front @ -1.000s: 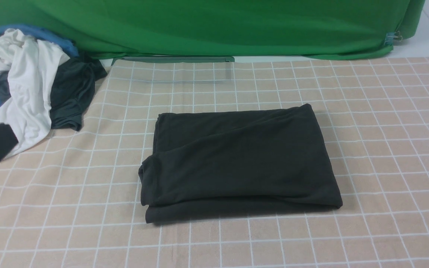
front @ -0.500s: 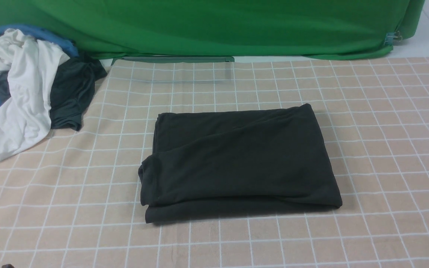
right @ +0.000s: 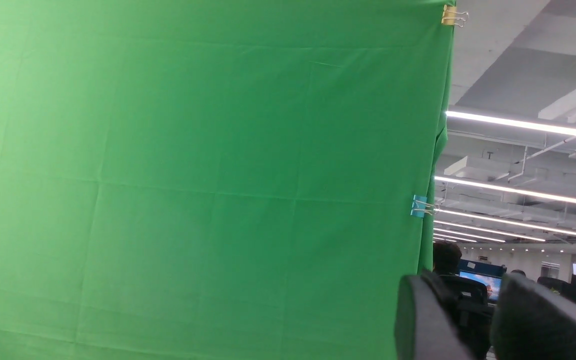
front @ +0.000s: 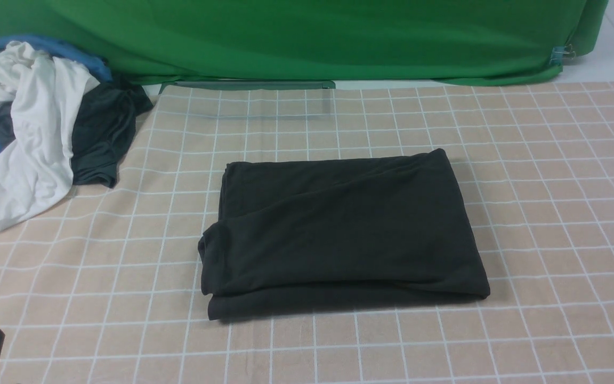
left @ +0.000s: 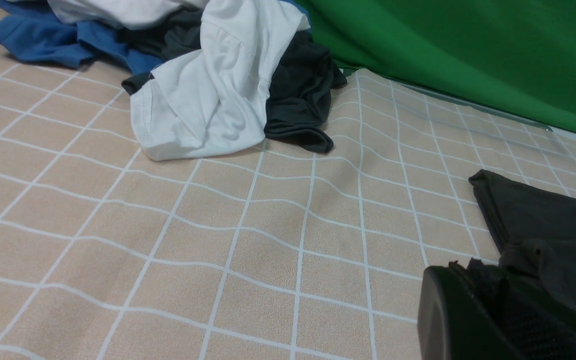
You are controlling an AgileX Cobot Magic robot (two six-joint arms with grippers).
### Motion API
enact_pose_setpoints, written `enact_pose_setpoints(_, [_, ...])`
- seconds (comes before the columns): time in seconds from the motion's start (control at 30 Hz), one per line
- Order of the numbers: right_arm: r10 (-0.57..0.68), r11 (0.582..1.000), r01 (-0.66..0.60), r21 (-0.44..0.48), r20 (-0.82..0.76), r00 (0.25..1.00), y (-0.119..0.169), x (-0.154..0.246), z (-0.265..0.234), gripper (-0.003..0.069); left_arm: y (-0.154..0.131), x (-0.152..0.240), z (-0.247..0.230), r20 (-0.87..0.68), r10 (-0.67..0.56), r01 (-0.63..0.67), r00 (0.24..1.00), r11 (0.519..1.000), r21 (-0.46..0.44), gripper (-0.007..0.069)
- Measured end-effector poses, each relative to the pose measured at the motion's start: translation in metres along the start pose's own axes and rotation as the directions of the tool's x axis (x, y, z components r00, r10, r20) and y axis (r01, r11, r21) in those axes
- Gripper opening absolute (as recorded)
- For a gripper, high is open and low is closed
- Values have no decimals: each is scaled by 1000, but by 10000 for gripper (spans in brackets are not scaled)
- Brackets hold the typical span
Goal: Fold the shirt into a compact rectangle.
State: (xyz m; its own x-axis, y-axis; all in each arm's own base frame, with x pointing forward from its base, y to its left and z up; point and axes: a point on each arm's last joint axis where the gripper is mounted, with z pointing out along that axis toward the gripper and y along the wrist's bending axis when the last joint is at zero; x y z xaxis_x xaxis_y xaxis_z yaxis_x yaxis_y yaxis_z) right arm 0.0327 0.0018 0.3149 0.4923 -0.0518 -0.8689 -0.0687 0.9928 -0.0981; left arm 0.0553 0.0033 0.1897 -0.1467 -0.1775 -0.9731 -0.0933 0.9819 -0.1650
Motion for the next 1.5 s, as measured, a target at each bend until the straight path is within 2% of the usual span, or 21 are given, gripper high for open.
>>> enact_pose_setpoints(0.5, [-36, 999, 36, -11, -28, 999, 1, 2, -1, 238, 0, 0, 0, 0, 9, -9, 1000, 1000, -5, 15])
enact_pose_setpoints(0.67, [-60, 998, 59, -14, -195, 979, 4, 26, -6, 238, 0, 0, 0, 0, 10, -10, 1000, 1000, -6, 16])
enact_pose_setpoints(0.83, [-23, 998, 51, 44, -483, 875, 7, 96, -27, 238, 0, 0, 0, 0, 10, -10, 1000, 1000, -6, 16])
enact_pose_setpoints(0.97, [-2, 998, 44, 52, -619, 785, 10, 120, -41, 238, 1, 0, 0, -2, 13, -13, 1000, 1000, -6, 16])
enact_pose_setpoints(1.5, [11, 998, 26, 48, -641, 768, 11, 123, -42, 239, 1, 0, 0, -3, 21, -21, 1000, 1000, -9, 16])
